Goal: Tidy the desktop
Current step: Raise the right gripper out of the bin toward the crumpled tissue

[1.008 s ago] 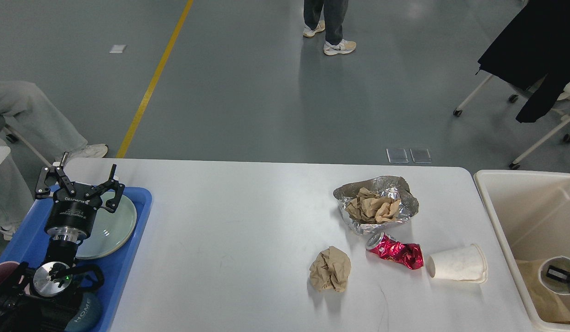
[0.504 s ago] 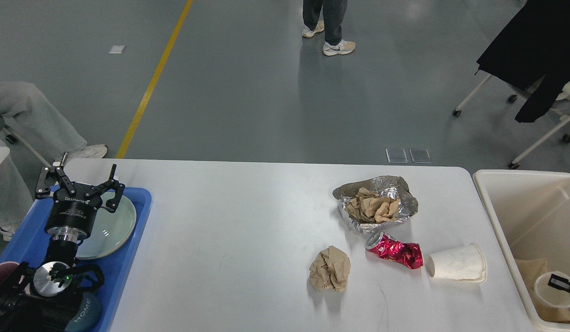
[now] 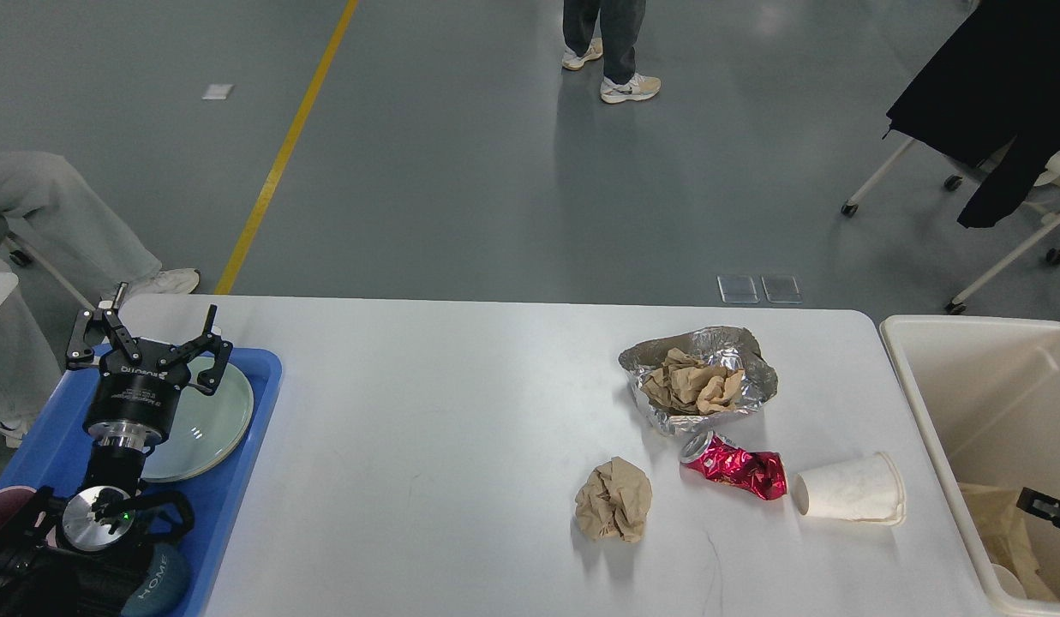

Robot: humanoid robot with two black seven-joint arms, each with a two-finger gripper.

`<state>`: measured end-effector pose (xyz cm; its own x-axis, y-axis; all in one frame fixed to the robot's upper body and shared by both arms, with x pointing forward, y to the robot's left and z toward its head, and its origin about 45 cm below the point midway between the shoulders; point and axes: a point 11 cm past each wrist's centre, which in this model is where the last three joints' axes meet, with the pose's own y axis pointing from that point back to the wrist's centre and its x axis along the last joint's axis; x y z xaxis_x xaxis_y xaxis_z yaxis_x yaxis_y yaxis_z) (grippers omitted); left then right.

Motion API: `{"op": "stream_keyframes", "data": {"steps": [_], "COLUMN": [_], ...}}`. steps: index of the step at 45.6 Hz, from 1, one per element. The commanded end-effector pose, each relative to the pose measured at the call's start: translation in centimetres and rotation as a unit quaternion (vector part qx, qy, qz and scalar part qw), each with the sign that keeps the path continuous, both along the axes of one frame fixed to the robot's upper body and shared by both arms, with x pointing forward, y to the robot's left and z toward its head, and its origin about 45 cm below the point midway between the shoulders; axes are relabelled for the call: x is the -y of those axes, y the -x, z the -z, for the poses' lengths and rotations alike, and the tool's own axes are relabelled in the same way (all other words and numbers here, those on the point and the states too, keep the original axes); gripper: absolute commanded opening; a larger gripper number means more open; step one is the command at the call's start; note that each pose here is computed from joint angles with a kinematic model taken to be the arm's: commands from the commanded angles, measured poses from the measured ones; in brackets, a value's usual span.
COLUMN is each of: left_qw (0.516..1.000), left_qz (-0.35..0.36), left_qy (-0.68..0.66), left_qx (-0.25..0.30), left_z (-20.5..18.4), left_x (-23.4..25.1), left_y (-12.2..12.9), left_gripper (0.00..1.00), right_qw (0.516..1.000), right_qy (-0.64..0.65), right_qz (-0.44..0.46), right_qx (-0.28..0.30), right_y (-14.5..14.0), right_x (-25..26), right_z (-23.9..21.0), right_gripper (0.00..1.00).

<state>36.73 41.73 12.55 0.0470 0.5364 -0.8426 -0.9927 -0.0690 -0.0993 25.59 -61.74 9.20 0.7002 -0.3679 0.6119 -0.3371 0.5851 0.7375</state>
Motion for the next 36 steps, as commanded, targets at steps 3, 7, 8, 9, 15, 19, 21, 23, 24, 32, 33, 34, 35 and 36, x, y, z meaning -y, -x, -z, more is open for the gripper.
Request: {"op": "stream_keyframes", "data": {"steps": [3,7,8,9,15,19,21,23,24,32,33,34,35,36], "left_qw": [1.0,1.0,1.0,1.0,1.0,1.0,1.0,1.0,1.0,1.0,1.0,1.0,1.0,1.0], "left_qz": [0.001,0.001,0.001,0.001,0.001,0.001,0.001,0.001,0.001,0.0,0.0,0.0,0.0,-0.001], "left_qy": [0.0,0.0,0.0,0.0,0.0,0.0,0.0,0.0,0.0,0.0,0.0,0.0,0.0,0.0], "left_qx": [0.001,0.001,0.001,0.001,0.001,0.001,0.001,0.001,0.001,0.0,-0.001,-0.001,-0.001,-0.001], "left_z": [0.0,-0.1,-0.1,0.0,0.0,-0.1,-0.1,0.0,-0.1,0.0,0.1,0.1,0.0,0.0], "left_x": [0.0,0.0,0.0,0.1,0.1,0.0,0.0,0.1,0.0,0.0,0.0,0.0,-0.1,-0.1], "left_y": [0.0,0.0,0.0,0.0,0.0,0.0,0.0,0.0,0.0,0.0,0.0,0.1,0.1,0.1], "left_gripper": [0.96,0.96,0.96,0.96,0.96,0.96,0.96,0.96,0.96,0.96,0.96,0.96,0.96,0.96], "right_qw": [0.999,0.997,0.996,0.995,0.987,0.971,0.963,0.957,0.954,0.934,0.934,0.934,0.933,0.932], "right_qy": [-0.037,-0.023,-0.026,-0.031,-0.042,-0.035,-0.04,-0.046,-0.049,-0.103,-0.107,-0.112,-0.114,-0.115], "right_qz": [0.008,-0.035,-0.043,-0.052,-0.102,-0.163,-0.176,-0.189,-0.198,-0.232,-0.232,-0.233,-0.235,-0.238], "right_qx": [-0.035,-0.071,-0.078,-0.083,-0.118,-0.169,-0.198,-0.214,-0.219,-0.25,-0.25,-0.249,-0.248,-0.248], "right_y": [-4.2,-7.5,-8.1,-8.6,-9.8,-10.7,-10.3,-10.4,-10.5,-8.8,-8.6,-8.5,-8.4,-8.2], "right_x": [-0.7,-3.4,-4.3,-5.3,-11.0,-16.7,-18.3,-20.0,-21.0,-27.5,-27.8,-28.1,-28.5,-28.9], "right_z": [-5.3,-9.0,-9.9,-10.9,-15.7,-17.7,-17.9,-18.7,-19.4,-22.3,-22.6,-22.9,-23.2,-23.5], "right_gripper": [1.0,1.0,1.0,1.0,1.0,1.0,1.0,1.0,1.0,1.0,1.0,1.0,1.0,1.0]}}
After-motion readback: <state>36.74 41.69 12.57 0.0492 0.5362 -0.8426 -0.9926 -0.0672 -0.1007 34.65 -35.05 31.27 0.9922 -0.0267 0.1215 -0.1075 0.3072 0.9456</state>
